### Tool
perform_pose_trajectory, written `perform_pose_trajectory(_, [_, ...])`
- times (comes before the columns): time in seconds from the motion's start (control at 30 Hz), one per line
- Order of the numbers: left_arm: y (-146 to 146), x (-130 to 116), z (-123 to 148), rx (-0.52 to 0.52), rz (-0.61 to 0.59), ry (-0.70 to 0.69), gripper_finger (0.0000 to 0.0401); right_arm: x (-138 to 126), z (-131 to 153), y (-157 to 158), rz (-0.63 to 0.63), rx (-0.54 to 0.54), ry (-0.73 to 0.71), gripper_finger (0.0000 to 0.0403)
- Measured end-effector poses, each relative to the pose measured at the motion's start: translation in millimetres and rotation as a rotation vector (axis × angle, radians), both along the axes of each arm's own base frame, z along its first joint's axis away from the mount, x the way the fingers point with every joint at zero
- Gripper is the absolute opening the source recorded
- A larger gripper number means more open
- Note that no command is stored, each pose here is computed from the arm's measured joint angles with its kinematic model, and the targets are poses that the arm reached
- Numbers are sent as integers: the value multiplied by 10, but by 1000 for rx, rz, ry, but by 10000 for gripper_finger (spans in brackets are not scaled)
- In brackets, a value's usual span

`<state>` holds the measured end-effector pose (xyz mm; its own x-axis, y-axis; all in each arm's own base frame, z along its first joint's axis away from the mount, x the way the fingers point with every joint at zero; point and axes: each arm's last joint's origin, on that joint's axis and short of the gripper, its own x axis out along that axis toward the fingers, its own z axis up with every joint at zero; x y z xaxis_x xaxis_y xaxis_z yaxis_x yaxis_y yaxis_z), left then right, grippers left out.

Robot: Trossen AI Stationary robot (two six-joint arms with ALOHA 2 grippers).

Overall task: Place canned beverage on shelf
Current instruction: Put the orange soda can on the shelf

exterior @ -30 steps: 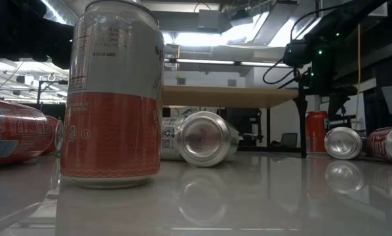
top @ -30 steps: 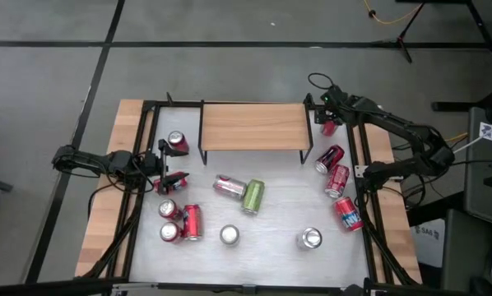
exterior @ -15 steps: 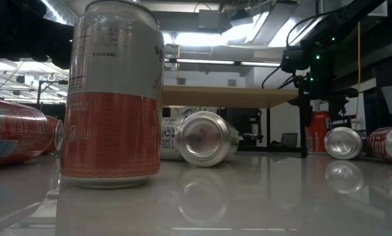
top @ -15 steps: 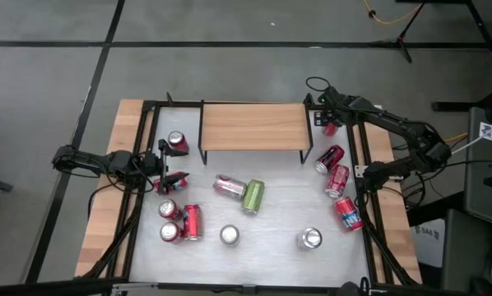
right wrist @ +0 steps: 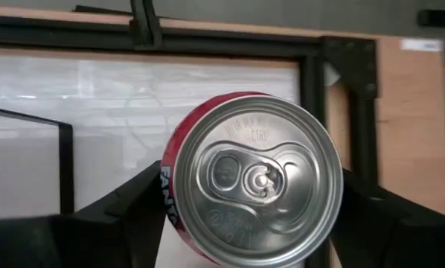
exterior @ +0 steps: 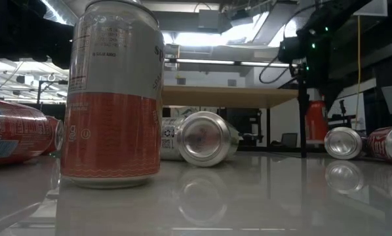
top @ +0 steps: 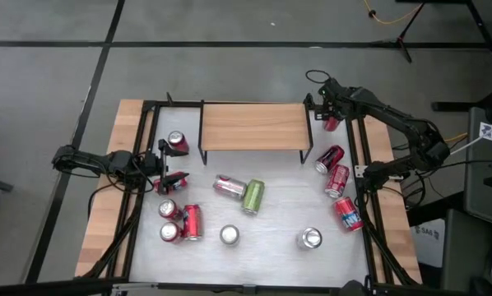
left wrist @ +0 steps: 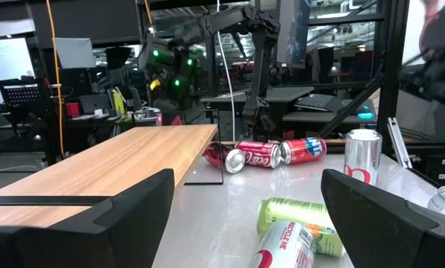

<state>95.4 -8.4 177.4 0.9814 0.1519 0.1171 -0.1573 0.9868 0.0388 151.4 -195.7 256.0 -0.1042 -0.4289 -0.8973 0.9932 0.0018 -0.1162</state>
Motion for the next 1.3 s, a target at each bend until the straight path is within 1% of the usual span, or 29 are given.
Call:
perform_pose_trajectory(0.07, [0,0,0,0,0,0,336,3,173,-4,-1,-2,2,279])
perform_pose_trajectory(0.3, [0,0,0,0,0,0,336,-17,944,16,-10,-88,-65,280])
perform_pose_trajectory(0.4, [0,0,0,0,0,0,336,-51,1277,64,-27,-137,-131,280])
perform_pose_trajectory(0.5, [0,0,-1,0,0,0,336,-25,1541,157,-2,-165,-230,282])
perform_pose_trajectory(0.57, [0,0,0,0,0,0,336,26,1690,241,21,-198,-287,282])
perform_pose_trajectory(0.67, [0,0,2,0,0,-2,336,122,1841,395,79,-217,-356,281])
perform_pose_trajectory(0.77, [0,-2,18,-3,0,-18,336,242,1904,537,114,-232,-413,282])
perform_pose_trajectory(0.87, [1,-8,55,-11,0,-57,336,352,1909,660,136,-247,-430,283])
perform_pose_trajectory(0.97, [-2,-13,85,-14,-16,-90,336,487,1870,748,158,-244,-420,283])
perform_pose_trajectory(1.1, [-16,-20,120,-19,-70,-128,336,691,1773,805,198,-218,-394,283])
perform_pose_trajectory(1.3, [-20,-25,143,-88,-100,-160,336,966,1581,774,230,-175,-330,284])
